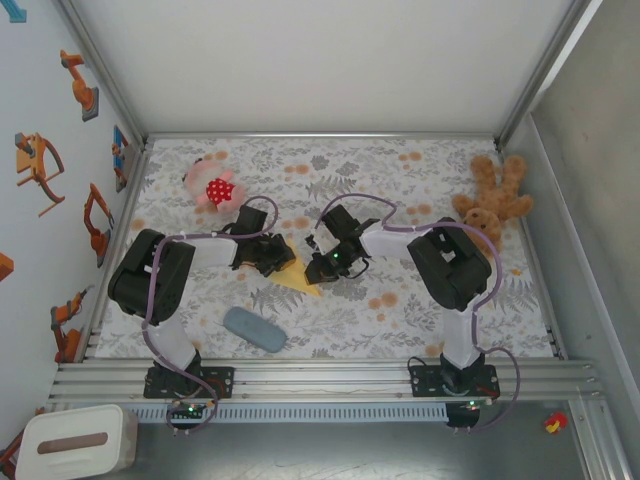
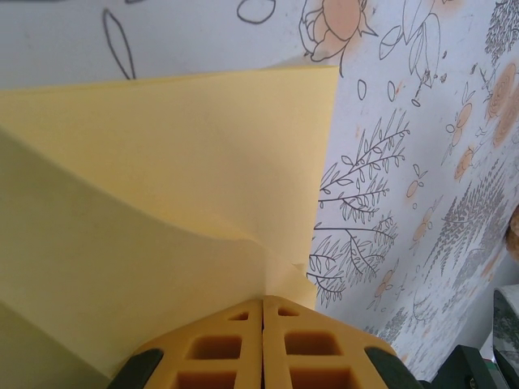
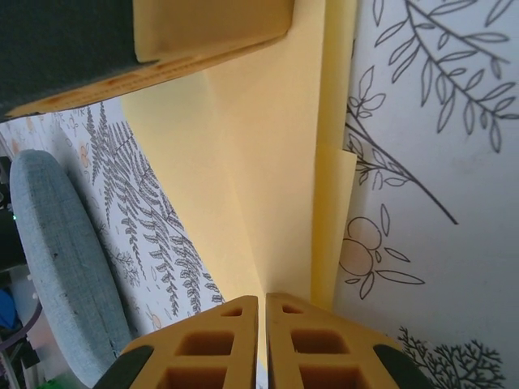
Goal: Fold a paper plane with a square sheet of paper (pick it up from the middle)
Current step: Fourth fold the wing at the center of the table.
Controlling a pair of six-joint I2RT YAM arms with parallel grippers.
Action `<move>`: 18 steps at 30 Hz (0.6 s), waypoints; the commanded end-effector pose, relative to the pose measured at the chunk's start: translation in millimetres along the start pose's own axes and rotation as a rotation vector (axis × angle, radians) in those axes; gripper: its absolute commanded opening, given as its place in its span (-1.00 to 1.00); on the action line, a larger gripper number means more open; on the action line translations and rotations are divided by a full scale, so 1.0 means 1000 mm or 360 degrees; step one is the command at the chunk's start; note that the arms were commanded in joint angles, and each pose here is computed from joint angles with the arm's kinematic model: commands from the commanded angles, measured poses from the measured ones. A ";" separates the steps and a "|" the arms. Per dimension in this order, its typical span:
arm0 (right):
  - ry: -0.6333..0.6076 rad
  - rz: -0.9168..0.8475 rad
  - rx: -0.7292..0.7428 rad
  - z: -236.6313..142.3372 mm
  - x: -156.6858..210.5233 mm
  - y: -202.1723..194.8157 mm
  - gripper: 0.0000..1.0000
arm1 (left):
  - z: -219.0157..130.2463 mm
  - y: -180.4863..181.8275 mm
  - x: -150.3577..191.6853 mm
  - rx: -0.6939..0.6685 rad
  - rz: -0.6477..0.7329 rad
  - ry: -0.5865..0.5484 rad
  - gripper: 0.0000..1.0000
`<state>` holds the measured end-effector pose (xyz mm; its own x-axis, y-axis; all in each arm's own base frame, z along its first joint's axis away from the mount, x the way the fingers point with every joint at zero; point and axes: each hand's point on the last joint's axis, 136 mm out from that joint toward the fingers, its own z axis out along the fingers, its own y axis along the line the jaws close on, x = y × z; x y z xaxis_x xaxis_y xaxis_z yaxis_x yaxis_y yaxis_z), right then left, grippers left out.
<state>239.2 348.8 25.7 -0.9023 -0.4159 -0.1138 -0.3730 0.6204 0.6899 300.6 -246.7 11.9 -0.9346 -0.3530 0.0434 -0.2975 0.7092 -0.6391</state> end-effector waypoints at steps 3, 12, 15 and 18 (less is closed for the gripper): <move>0.0027 -0.0003 0.0046 -0.001 0.001 -0.005 -0.79 | 0.006 0.035 0.004 -0.0189 -0.0116 0.0019 -0.88; 0.0016 -0.0074 -0.0081 -0.009 0.009 0.020 -0.77 | 0.008 0.037 0.005 -0.0203 -0.0127 0.0028 -0.88; 0.0048 -0.0049 -0.0070 -0.003 0.015 0.016 -0.77 | 0.009 0.039 0.005 -0.0210 -0.0137 0.0034 -0.87; 0.0062 -0.0032 -0.0057 -0.001 0.020 0.012 -0.77 | 0.009 0.040 0.006 -0.0214 -0.0142 0.0038 -0.88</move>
<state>224.6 347.7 28.4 -0.8918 -0.4412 -0.0997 -0.3759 0.6004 0.7058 300.9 -246.5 11.2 -0.9324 -0.3570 0.0557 -0.3077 0.7038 -0.6404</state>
